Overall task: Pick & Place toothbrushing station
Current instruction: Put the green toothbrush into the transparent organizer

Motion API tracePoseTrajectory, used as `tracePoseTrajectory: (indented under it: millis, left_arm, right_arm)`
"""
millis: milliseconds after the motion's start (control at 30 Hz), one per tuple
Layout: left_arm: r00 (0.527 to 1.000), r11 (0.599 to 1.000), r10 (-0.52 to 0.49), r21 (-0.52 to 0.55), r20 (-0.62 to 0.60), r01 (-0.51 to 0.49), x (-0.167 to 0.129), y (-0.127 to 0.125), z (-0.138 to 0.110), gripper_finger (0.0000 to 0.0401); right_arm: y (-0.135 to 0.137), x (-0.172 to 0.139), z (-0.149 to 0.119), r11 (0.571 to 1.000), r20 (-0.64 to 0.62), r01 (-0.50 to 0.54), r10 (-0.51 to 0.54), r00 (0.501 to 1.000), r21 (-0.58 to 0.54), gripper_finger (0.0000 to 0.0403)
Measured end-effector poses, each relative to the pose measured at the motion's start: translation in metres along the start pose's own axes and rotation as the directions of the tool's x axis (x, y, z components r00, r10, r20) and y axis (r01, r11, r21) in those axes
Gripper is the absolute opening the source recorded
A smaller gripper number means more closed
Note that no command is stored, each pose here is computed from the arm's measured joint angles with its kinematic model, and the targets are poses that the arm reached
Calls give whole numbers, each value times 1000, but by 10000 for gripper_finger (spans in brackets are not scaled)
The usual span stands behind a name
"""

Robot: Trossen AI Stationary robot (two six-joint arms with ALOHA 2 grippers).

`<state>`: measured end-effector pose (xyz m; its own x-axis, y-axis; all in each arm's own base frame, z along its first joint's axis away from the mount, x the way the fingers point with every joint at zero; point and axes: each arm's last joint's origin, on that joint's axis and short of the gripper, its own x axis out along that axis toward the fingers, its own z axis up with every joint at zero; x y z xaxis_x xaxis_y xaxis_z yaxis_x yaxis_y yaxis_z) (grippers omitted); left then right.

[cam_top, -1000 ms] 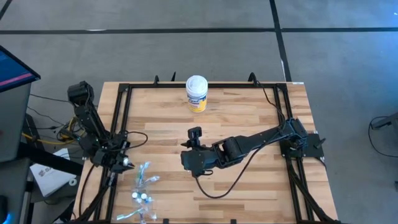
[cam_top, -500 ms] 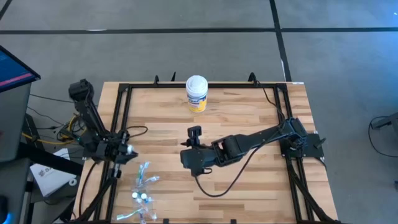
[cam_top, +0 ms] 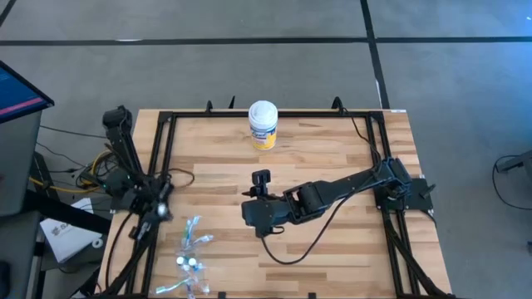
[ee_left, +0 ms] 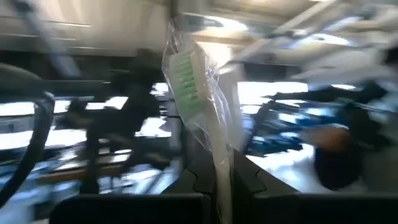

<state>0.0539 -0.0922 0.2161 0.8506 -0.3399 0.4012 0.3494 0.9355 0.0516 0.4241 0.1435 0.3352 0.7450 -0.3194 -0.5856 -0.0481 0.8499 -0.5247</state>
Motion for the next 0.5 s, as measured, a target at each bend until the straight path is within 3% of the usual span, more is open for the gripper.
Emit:
tracePoseTrajectory:
  millis: [133, 500]
  left_arm:
    - [983, 983, -181, 2, 25, 181, 0, -9, -4, 5]
    - [959, 960, -281, 23, 31, 280, 6, -13, -12, 5]
  right_arm:
    - [1, -1, 0, 1000, 0, -2, 2, 1000, 1, 129]
    - [1, -1, 1, 1000, 8, 0, 0, 1000, 2, 129]
